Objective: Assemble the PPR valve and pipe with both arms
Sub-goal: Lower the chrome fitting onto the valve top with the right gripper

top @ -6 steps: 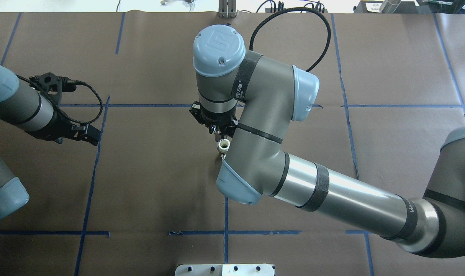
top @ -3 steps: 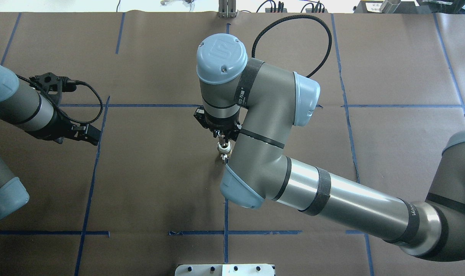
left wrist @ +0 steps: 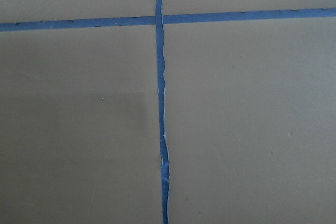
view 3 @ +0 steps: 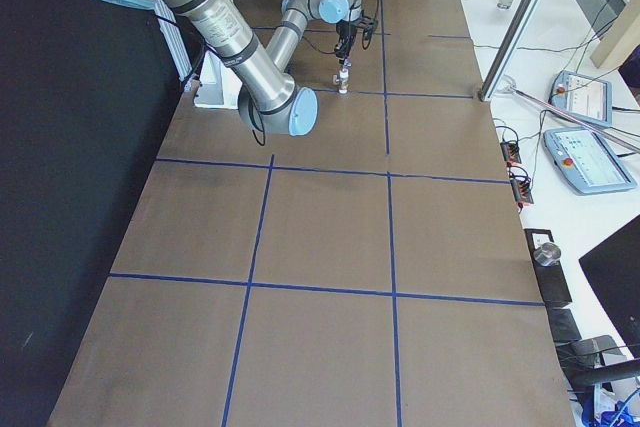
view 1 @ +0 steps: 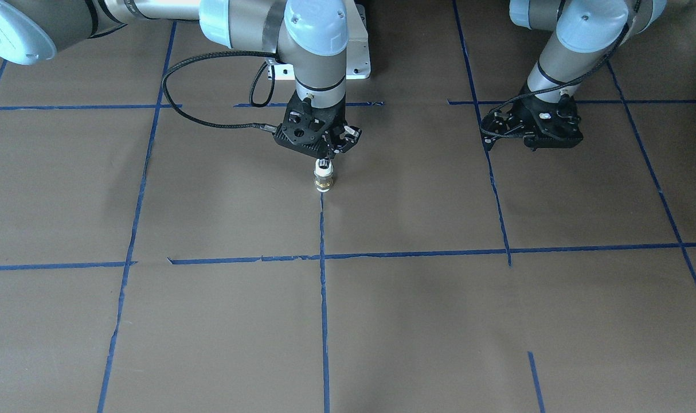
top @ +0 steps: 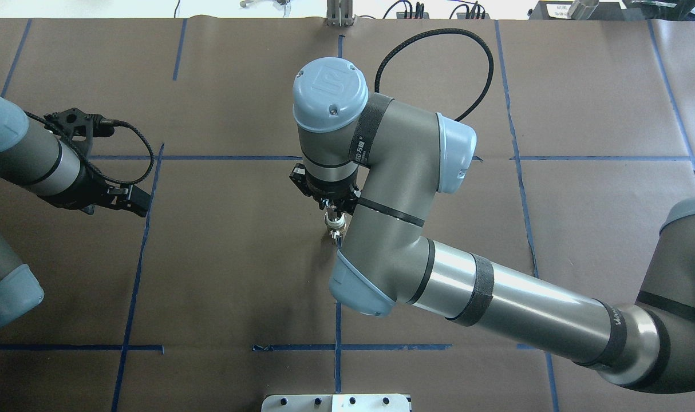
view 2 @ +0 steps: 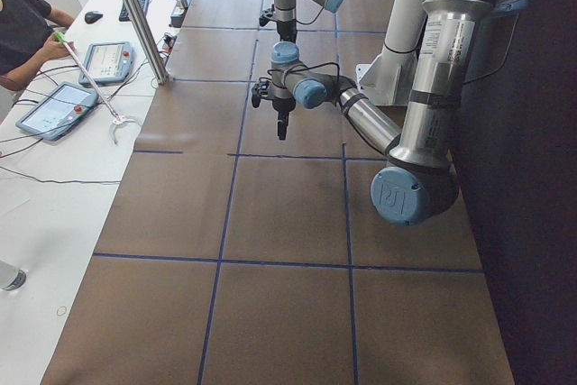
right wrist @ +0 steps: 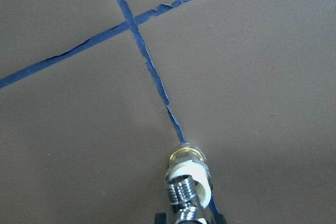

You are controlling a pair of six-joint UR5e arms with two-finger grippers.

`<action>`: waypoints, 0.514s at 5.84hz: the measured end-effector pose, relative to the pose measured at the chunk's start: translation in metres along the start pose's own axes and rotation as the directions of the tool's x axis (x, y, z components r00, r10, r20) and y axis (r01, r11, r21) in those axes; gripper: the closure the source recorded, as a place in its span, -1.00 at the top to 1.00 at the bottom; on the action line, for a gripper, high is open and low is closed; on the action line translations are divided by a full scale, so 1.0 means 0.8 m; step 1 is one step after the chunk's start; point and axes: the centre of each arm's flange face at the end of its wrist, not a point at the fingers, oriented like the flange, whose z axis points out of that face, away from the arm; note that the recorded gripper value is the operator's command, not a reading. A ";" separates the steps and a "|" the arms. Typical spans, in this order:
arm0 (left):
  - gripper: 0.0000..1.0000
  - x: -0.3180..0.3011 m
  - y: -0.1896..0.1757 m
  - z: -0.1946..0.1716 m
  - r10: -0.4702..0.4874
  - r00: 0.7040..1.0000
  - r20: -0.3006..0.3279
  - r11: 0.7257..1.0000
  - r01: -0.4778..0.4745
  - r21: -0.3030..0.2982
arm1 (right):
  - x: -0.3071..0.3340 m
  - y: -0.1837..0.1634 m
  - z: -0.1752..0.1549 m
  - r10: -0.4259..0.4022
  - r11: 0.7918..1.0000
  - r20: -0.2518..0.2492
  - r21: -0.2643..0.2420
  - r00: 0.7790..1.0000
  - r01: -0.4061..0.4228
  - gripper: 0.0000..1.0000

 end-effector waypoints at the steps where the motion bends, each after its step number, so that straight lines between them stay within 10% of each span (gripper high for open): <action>1: 1.00 0.000 0.000 0.000 0.000 1.000 0.000 1.000 0.000 0.000 | 0.002 -0.001 0.001 0.001 1.000 -0.002 0.000 1.000 -0.001 -0.99; 3: 1.00 0.000 0.000 0.000 0.000 1.000 -0.001 1.000 0.000 0.000 | 0.004 -0.001 0.002 0.001 1.000 -0.002 0.000 1.000 -0.001 -0.97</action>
